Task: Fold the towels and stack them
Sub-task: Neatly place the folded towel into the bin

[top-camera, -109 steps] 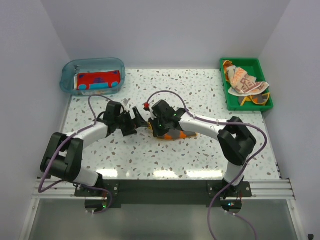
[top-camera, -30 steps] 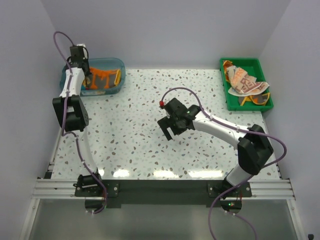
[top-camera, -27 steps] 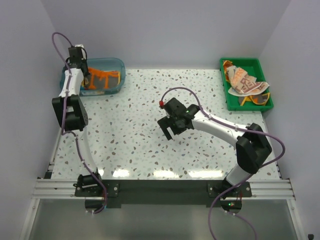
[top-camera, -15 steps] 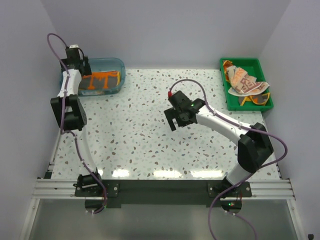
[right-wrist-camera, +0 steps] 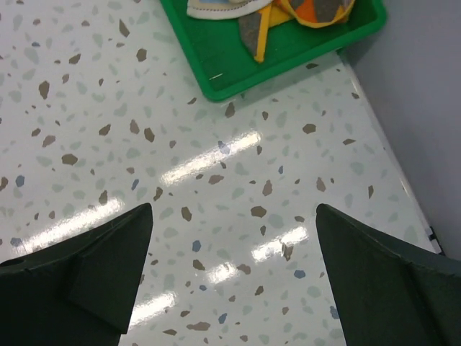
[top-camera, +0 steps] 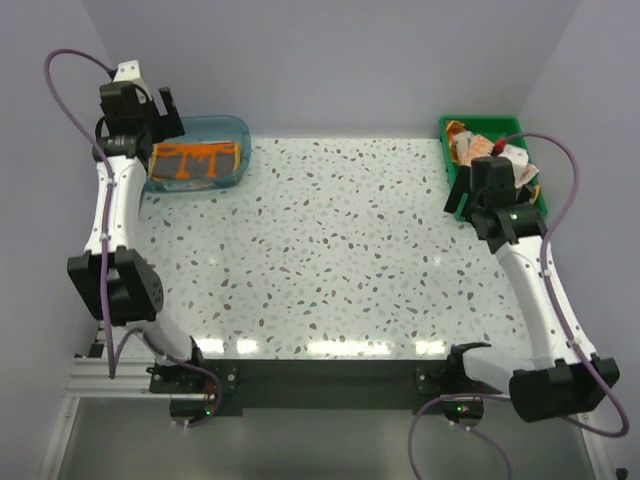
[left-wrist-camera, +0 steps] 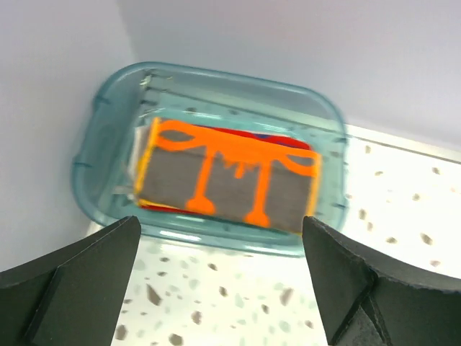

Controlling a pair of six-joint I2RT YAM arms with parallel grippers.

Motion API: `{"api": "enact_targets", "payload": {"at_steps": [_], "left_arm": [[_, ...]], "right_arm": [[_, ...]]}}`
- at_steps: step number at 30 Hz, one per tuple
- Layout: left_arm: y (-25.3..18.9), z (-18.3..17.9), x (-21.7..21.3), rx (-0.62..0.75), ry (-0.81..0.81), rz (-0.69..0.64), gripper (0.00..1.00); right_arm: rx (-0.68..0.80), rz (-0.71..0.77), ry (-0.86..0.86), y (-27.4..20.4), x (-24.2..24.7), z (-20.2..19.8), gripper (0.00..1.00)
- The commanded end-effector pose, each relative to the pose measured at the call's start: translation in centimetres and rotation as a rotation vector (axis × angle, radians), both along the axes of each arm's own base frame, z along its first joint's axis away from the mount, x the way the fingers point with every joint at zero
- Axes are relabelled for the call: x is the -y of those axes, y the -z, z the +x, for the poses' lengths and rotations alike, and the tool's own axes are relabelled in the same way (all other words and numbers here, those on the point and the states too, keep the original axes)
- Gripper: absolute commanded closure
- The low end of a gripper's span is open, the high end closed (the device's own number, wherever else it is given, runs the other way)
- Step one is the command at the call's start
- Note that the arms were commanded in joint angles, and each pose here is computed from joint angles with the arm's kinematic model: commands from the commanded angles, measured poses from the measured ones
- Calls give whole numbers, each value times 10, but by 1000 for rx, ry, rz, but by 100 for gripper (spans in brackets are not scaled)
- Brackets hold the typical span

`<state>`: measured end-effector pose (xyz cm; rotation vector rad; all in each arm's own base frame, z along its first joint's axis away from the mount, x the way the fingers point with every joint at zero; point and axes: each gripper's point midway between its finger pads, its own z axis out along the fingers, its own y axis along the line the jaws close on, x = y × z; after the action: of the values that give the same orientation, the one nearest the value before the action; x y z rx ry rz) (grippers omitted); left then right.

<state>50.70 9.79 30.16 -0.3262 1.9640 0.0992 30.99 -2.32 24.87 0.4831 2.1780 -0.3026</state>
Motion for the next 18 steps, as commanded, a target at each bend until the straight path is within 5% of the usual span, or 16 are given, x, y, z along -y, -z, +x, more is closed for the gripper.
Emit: {"api": "enact_targets", "payload": {"at_steps": [1,10,18], "left_arm": [[-12,-30,57,41,133,-75,0],[-10,-154,130,76,261,-257,0],[-68,-277,97,316,100,-166,0]], "right_arm": [[35,-29,52,-11,21,-19,1],[150,23,-61,-32,-12,-44,1],[312,5,-136,-79,-13,-97,1]]}}
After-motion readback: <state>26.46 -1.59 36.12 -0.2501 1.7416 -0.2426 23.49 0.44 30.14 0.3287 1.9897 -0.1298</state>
